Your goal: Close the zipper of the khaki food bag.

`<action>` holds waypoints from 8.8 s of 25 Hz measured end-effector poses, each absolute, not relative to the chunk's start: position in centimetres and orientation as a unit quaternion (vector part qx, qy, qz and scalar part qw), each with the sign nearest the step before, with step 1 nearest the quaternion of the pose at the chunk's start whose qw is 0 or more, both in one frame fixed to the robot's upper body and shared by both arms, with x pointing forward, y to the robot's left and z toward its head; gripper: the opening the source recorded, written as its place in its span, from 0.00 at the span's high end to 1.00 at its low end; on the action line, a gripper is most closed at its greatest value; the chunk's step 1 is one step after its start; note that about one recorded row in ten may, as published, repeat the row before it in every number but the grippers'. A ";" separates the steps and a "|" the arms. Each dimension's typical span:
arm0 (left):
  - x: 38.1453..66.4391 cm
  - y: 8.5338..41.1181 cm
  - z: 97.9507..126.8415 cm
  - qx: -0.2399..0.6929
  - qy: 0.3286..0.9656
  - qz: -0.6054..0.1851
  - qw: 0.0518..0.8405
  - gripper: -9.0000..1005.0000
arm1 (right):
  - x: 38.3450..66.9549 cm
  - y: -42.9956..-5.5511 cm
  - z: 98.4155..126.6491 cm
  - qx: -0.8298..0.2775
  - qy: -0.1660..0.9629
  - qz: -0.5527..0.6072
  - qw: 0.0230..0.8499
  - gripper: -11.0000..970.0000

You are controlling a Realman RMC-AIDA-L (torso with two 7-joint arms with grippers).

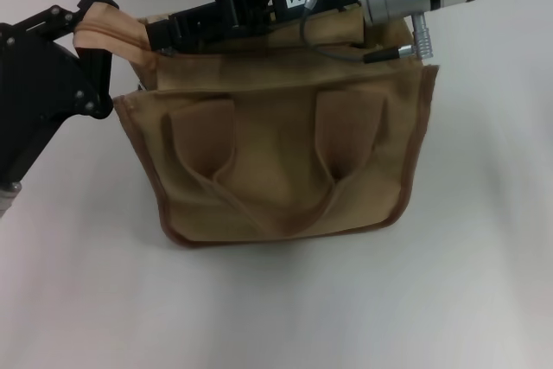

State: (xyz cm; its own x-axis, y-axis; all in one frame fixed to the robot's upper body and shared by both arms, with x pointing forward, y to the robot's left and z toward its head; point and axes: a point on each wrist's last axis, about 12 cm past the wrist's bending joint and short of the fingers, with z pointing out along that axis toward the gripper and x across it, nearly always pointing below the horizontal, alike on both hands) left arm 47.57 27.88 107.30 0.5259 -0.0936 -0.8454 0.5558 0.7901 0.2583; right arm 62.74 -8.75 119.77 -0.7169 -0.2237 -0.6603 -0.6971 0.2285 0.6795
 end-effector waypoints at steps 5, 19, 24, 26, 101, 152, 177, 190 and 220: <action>47.6 27.8 107.3 0.261 0.446 -0.194 0.834 0.96 | 62.8 -8.7 119.7 -0.303 0.753 0.541 0.221 0.46; 47.6 27.7 107.2 0.258 0.447 -0.196 0.834 0.96 | 62.8 -8.3 119.6 -0.298 0.753 0.544 0.219 0.63; 47.6 27.7 107.2 0.258 0.447 -0.196 0.834 0.96 | 62.9 -8.3 119.5 -0.290 0.757 0.543 0.218 0.71; 47.6 27.7 107.2 0.258 0.447 -0.196 0.834 0.96 | 62.9 -8.3 119.5 -0.288 0.758 0.544 0.217 0.76; 48.6 27.3 107.9 0.257 0.436 -0.193 0.841 0.95 | 61.8 -8.9 119.5 -0.244 0.771 0.569 0.151 0.76; 48.8 26.4 107.9 0.264 0.422 -0.164 0.852 0.95 | 61.7 -8.3 118.7 -0.245 0.781 0.555 0.150 0.94; 50.1 27.9 107.0 0.233 0.484 -0.116 0.835 0.94 | 61.3 -11.4 118.0 -0.284 0.760 0.538 0.227 0.99; 51.1 28.7 106.7 0.208 0.517 -0.106 0.823 0.94 | 60.9 -15.6 117.2 -0.251 0.760 0.538 0.264 0.99; 51.8 29.1 106.6 0.204 0.539 -0.107 0.811 0.94 | 58.3 -23.8 114.9 -0.192 0.748 0.540 0.335 0.98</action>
State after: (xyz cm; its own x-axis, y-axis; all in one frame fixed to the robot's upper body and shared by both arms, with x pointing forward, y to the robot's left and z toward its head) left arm 51.83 29.07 106.56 0.3970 0.0456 -0.9167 0.3929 0.8942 0.2146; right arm 58.34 -23.77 114.93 -0.7018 0.0748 -0.7084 -0.6493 0.3420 0.6793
